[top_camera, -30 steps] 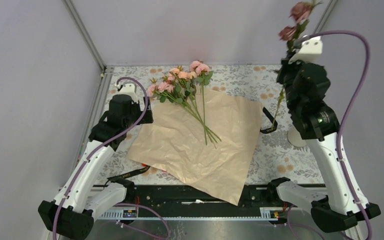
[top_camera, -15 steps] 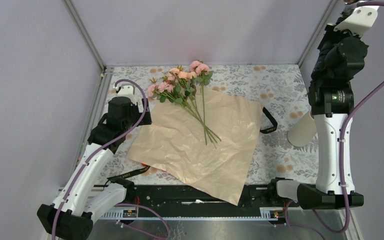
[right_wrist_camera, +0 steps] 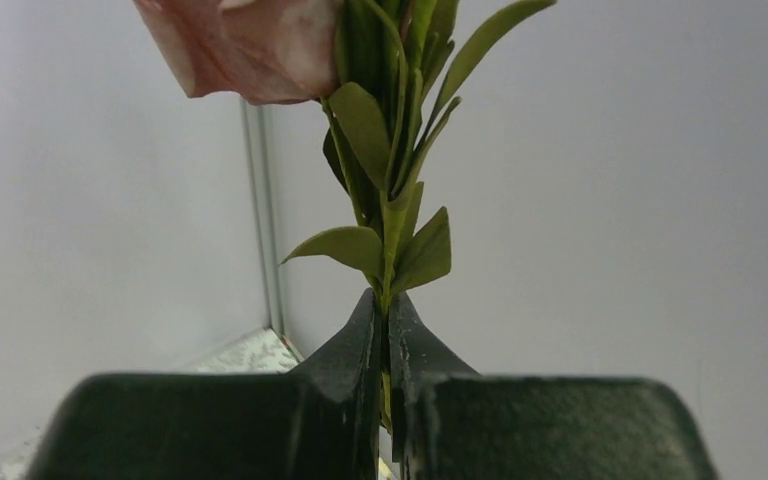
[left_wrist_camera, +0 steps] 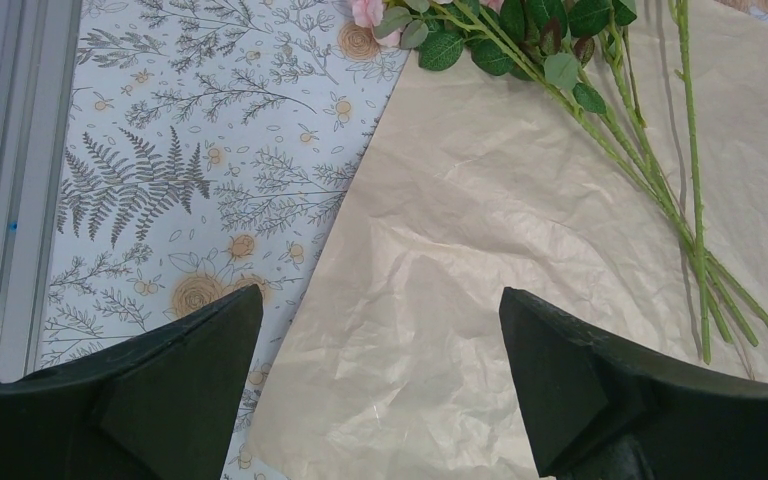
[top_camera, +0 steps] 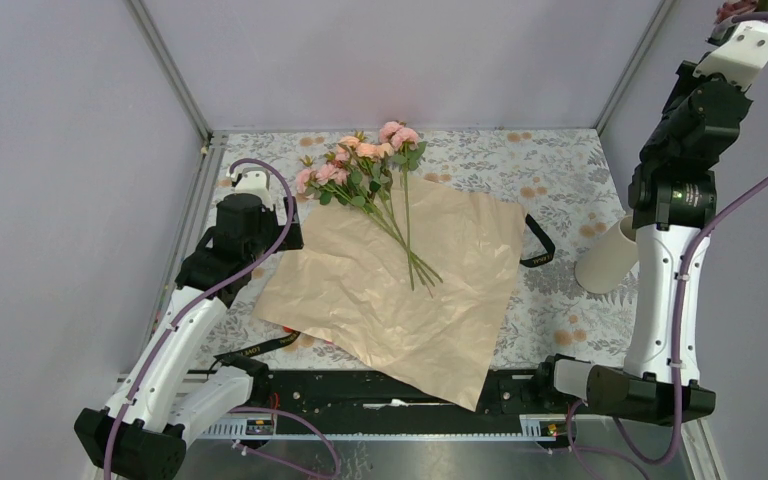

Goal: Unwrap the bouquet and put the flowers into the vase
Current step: Insert the fake flower into the vase.

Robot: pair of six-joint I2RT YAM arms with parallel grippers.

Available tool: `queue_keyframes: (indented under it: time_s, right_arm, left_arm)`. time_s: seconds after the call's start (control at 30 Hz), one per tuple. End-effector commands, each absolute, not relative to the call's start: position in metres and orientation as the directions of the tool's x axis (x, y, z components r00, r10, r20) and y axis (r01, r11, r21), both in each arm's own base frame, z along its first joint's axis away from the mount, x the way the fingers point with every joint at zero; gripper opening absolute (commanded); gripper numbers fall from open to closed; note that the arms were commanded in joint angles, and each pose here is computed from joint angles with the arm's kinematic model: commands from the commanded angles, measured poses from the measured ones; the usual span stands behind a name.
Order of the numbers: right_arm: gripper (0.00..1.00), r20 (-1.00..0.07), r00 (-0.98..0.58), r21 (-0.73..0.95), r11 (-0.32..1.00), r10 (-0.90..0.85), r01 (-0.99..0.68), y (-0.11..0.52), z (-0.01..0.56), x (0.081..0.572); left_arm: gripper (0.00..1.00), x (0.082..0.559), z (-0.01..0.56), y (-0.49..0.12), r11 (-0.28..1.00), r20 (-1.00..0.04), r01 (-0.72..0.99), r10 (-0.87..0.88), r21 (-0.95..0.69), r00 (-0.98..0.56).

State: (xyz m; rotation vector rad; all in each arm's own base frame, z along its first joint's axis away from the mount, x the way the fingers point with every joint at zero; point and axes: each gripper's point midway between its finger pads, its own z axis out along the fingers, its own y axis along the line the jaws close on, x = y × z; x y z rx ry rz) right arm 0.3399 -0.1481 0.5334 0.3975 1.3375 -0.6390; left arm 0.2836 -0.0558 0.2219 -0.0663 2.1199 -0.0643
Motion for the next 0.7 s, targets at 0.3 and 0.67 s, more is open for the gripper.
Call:
queue_keyframes:
  time_s: [0.3, 0.67]
  right_arm:
    - [0.0, -0.987, 0.071, -0.06, 0.753, -0.141, 0.655, -0.174, 0.463, 0.345]
    - [0.0, -0.995, 0.027, -0.053, 0.718, -0.1, 0.694, -0.184, 0.393, 0.338]
  left_arm:
    - [0.99, 0.286, 0.224, -0.054, 0.997, -0.858, -0.032, -0.082, -0.076, -0.508]
    - [0.99, 0.285, 0.224, -0.054, 0.997, -0.859, -0.029, -0.079, -0.075, -0.506]
